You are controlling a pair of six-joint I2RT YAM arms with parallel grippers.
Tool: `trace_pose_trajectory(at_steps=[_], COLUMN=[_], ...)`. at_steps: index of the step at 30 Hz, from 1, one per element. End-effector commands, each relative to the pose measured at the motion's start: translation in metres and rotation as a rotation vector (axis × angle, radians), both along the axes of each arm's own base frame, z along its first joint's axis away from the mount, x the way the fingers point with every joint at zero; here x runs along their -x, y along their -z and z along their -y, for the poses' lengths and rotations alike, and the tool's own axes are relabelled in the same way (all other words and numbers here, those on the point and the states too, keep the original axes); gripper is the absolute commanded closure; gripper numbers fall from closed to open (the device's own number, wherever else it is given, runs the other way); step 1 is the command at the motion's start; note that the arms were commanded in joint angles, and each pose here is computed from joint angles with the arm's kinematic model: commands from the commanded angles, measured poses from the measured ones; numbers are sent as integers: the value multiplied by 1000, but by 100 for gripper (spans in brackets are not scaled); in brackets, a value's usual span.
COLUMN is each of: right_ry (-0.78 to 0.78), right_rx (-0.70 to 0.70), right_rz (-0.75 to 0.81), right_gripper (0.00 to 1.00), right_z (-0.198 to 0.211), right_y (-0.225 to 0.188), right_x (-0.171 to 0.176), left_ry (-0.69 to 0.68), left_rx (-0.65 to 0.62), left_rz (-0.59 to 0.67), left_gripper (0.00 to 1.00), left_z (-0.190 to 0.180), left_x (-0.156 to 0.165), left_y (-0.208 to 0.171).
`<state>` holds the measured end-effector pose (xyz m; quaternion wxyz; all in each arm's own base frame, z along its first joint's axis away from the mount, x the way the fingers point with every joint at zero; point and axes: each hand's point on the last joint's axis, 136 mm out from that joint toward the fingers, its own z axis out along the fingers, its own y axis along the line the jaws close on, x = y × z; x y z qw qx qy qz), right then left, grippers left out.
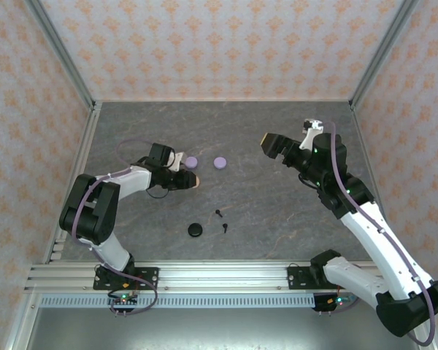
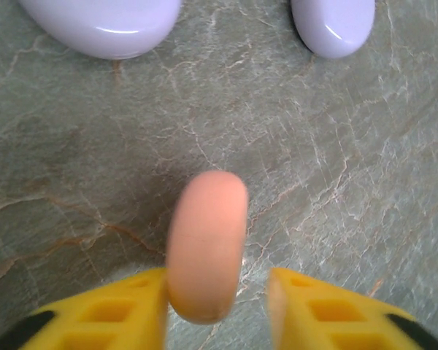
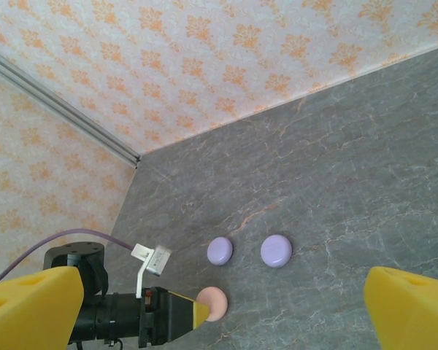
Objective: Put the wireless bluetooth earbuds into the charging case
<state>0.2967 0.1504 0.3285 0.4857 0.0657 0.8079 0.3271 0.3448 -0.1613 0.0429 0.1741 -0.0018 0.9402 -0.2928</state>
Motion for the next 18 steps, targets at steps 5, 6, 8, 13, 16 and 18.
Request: trace_pose_trajectory(at_steps=[5,6,8,13,16,18], right_ry=[7,-3,-24,-111,-183,-225], right_rx=[-21,-11,26,93,147,199], right_rz=[6,-8,-55,-164,-195,-203], right_gripper=[1,1,1,1,1,1], right_z=[1,0,-3,-18,-36,-50], right_y=[0,3,13,42,60,73], right_x=[1,1,2,8,17,25], left_ry=[-37,-38,-43,-84,-143,-192], left_rx=[-34,-33,-38,-61,-61,-61], left_rz=[43,58,96,205,259,275], left_gripper=[40,38,34,29,26,24], left_z=[-17,-18,-20,-30,-38,-45], left_x=[-4,-4,-5,-2,3,8], left_y=[-9,-14,-27,-66,-87,-94])
